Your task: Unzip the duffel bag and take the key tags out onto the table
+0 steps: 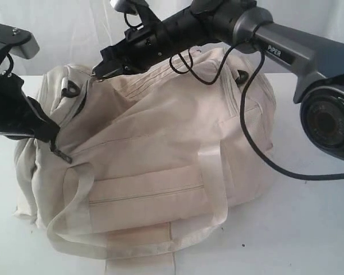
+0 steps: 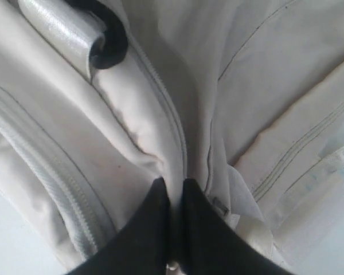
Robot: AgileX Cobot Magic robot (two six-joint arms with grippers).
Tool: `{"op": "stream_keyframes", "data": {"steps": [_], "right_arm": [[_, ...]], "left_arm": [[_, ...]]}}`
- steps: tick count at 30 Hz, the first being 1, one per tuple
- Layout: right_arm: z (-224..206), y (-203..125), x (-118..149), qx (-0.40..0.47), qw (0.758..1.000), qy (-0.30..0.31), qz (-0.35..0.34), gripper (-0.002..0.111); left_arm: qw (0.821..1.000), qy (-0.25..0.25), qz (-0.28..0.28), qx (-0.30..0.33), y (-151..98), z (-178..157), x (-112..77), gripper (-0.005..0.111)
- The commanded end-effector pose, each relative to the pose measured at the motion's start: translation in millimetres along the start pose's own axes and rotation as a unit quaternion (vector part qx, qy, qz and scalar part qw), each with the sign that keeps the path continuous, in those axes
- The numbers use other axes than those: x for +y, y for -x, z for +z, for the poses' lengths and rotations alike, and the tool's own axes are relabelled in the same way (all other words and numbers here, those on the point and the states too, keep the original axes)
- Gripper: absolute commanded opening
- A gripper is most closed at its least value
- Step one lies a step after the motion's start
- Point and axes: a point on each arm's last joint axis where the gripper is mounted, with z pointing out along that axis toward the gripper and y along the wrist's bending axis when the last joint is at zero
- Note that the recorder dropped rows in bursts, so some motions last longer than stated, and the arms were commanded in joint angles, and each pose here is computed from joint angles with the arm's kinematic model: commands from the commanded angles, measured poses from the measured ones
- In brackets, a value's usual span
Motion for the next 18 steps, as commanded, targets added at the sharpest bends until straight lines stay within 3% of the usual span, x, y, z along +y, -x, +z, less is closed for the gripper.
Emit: {"op": "stream_keyframes", "data": {"steps": [1, 7, 13, 18], "right_arm": [[6.2, 0.7, 9.9, 0.003, 1.000, 0.015, -0.001, 0.000], [8.0, -0.3, 10.8, 0.009, 1.000, 0.012, -0.005, 0.000], [8.0, -0.6, 10.5, 0.010, 1.000, 0.011, -0.007, 0.000], [8.0, -0.7, 10.4, 0.011, 1.000, 0.010, -0.007, 0.000]], "left_arm": [[0.999, -0.045, -0.007, 0.013, -4.9, -6.3, -10.8, 0.013], [0.999, -0.037, 0.003, 0.022, -7.1, -6.2, -9.5, 0.037], [1.000, -0.009, -0.016, 0.005, -4.0, -5.9, -4.4, 0.071], [0.998, 0.027, -0.045, -0.023, 2.9, -8.4, 2.2, 0.074]]}}
